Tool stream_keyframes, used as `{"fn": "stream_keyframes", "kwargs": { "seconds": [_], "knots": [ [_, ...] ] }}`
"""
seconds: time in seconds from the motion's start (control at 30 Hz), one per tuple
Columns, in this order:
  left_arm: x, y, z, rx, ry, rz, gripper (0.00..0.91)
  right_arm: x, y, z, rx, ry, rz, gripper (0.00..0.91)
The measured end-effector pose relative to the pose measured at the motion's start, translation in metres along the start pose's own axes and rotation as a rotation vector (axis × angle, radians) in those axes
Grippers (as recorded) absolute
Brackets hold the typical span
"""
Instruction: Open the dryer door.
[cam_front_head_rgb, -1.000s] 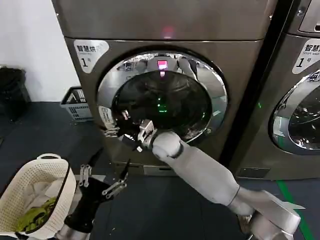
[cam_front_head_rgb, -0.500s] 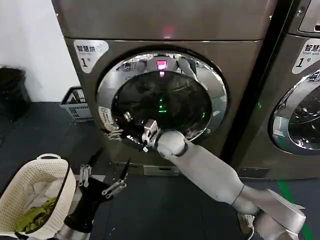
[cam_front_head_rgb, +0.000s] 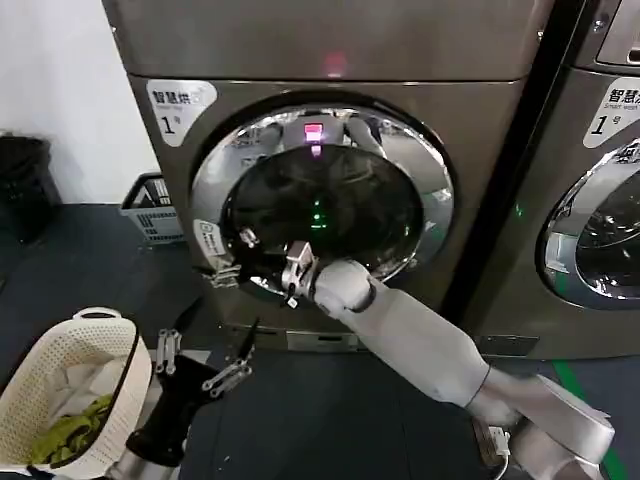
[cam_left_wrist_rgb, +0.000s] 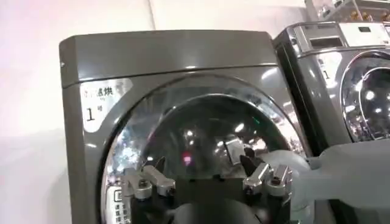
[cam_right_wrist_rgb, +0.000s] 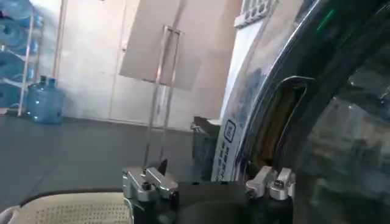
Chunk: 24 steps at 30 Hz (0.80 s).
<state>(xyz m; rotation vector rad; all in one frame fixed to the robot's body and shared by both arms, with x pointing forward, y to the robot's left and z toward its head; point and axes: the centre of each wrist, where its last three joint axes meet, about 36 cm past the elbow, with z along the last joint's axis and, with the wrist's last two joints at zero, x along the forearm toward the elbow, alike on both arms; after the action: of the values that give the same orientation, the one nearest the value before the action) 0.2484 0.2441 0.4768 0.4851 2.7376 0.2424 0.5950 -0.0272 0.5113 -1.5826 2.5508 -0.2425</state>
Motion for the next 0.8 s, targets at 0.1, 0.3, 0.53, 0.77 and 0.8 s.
{"fn": "stream_keyframes", "kwargs": {
  "seconds": [0.1, 0.3, 0.53, 0.77, 0.8],
  "knots": [
    [0.0000, 0.0000, 0.0000, 0.000, 0.000, 0.000, 0.907, 0.0008, -0.0011, -0.0010, 0.003, 0.000, -0.021, 0.907],
    [0.0005, 0.0006, -0.0011, -0.002, -0.001, 0.000, 0.907, 0.0008, -0.0023, -0.0040, 0.003, -0.003, -0.057, 0.907],
    [0.0011, 0.0007, -0.0023, -0.002, -0.001, -0.001, 0.907, 0.0005, 0.0010, -0.0048, 0.008, -0.007, -0.094, 0.907],
    [0.0008, 0.0006, -0.0024, -0.002, -0.003, -0.002, 0.907, 0.0003, 0.0035, -0.0056, 0.016, -0.012, -0.128, 0.907],
    [0.0008, 0.0006, -0.0024, -0.002, -0.003, -0.001, 0.907, 0.0010, 0.0040, -0.0057, 0.017, -0.012, -0.134, 0.907]
  ]
}}
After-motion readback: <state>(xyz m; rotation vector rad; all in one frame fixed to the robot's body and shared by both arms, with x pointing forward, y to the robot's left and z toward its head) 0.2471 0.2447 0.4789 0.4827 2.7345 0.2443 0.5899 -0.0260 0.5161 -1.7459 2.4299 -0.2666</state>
